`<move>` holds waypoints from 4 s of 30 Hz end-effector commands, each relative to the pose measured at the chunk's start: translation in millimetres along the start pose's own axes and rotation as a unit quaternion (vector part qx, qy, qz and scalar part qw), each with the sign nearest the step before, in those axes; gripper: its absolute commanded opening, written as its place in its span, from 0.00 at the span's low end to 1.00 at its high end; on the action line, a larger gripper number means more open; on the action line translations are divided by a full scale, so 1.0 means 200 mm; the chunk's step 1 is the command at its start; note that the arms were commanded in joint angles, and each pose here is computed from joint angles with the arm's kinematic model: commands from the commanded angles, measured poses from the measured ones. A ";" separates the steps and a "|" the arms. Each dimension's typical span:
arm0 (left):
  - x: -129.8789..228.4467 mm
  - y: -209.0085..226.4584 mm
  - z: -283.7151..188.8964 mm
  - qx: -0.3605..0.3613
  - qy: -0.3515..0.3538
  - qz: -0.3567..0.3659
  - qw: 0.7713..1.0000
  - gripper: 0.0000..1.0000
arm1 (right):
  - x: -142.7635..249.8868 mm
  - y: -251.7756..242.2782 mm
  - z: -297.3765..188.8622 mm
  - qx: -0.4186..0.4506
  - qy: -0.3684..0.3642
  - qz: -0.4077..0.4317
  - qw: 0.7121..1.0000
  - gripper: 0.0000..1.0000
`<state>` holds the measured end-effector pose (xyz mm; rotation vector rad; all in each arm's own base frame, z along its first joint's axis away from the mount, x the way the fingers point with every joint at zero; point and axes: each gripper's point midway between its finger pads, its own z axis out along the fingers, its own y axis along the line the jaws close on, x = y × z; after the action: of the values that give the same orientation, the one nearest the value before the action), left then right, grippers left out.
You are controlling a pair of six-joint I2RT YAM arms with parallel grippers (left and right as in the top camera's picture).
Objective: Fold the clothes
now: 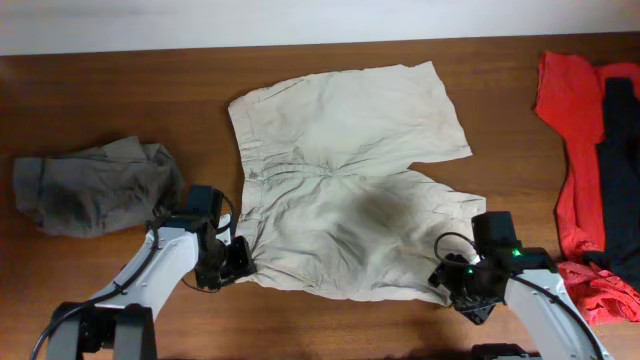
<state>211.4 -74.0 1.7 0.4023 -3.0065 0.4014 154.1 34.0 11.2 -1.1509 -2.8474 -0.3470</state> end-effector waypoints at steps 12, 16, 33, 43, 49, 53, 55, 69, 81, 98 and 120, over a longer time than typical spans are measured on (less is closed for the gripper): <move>0.07 0.00 0.08 0.010 0.032 0.002 0.999 0.09 | -0.01 -0.01 0.02 0.004 0.000 0.006 1.000 0.53; 0.08 0.00 0.06 0.010 0.034 0.001 0.999 0.19 | 0.06 -0.07 0.02 0.030 0.027 0.015 0.999 0.86; 0.10 0.01 0.05 0.007 0.040 -0.001 0.999 0.49 | 0.02 -0.11 0.06 0.043 -0.001 0.074 0.996 0.14; 0.10 0.01 0.05 0.006 0.040 -0.001 0.999 0.49 | -0.03 -0.04 0.01 0.023 -0.011 0.004 1.000 0.04; 0.09 0.00 0.03 0.011 0.032 0.009 0.999 0.23 | -0.09 0.17 -0.26 -0.042 -0.051 -0.121 0.990 0.04; 0.08 -0.02 0.00 0.017 0.015 0.015 1.000 0.01 | -0.10 0.22 -0.42 -0.050 -0.070 -0.127 0.988 0.04; 0.07 -0.03 -0.02 0.021 0.004 0.018 1.000 0.01 | -0.10 0.23 -0.46 -0.051 -0.074 -0.127 0.988 0.04; 0.04 -0.12 -0.23 0.040 -0.030 0.057 0.997 0.01 | -0.09 0.23 -0.49 -0.049 -0.074 -0.151 0.985 0.04; 0.15 -0.15 -0.88 0.027 -0.177 0.095 0.979 0.01 | 0.01 0.27 -0.92 -0.080 -0.129 -0.201 0.968 0.04; -0.21 -0.20 -1.07 -0.035 -0.259 0.122 0.958 0.01 | -0.26 0.58 -1.14 -0.086 -0.153 -0.218 0.960 0.04; -0.86 -0.12 -0.86 -0.159 -0.329 0.090 0.926 0.52 | -1.13 1.26 -0.64 -0.161 -0.263 -0.295 0.904 0.70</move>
<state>381.7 -37.1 144.6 0.1922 -3.6491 -0.0063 478.2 39.2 150.0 -0.4168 -3.6408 -0.7138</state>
